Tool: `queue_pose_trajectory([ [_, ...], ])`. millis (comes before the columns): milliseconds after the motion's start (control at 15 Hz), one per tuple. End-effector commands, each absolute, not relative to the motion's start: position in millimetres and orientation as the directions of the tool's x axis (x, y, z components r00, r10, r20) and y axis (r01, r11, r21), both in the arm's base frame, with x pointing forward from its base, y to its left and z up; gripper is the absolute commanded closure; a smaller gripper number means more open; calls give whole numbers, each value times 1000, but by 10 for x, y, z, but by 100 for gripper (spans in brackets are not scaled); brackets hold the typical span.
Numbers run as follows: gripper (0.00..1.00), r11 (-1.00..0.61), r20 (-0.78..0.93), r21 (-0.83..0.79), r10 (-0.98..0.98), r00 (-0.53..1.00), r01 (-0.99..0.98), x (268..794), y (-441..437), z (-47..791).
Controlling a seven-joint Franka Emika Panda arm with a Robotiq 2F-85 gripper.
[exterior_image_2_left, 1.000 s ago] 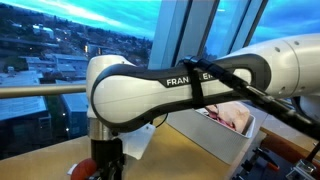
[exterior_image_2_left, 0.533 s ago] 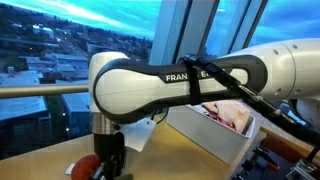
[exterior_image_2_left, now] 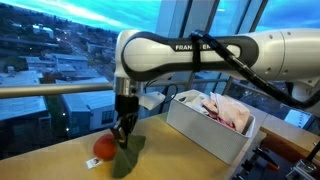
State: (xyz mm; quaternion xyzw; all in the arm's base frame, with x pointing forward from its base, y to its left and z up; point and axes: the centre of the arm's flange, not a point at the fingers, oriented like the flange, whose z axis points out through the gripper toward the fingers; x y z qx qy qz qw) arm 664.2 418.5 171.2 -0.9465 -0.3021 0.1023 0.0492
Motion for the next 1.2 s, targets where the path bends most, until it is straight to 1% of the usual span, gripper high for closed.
queue_pose_trajectory([
  [0, 99, -873, -121, -118, 486, 866, 473, 6975, 3378, 2259],
  [267, 99, -925, -57, -99, 373, 926, 367, 7254, 2481, 2735],
  [533, 99, -955, -4, -73, 288, 958, 287, 7358, 1857, 3186],
  [733, 99, -975, 0, -41, 218, 976, 218, 7243, 1503, 3502],
  [1133, 99, -996, -18, 38, 74, 997, 75, 7069, 1089, 4033],
])
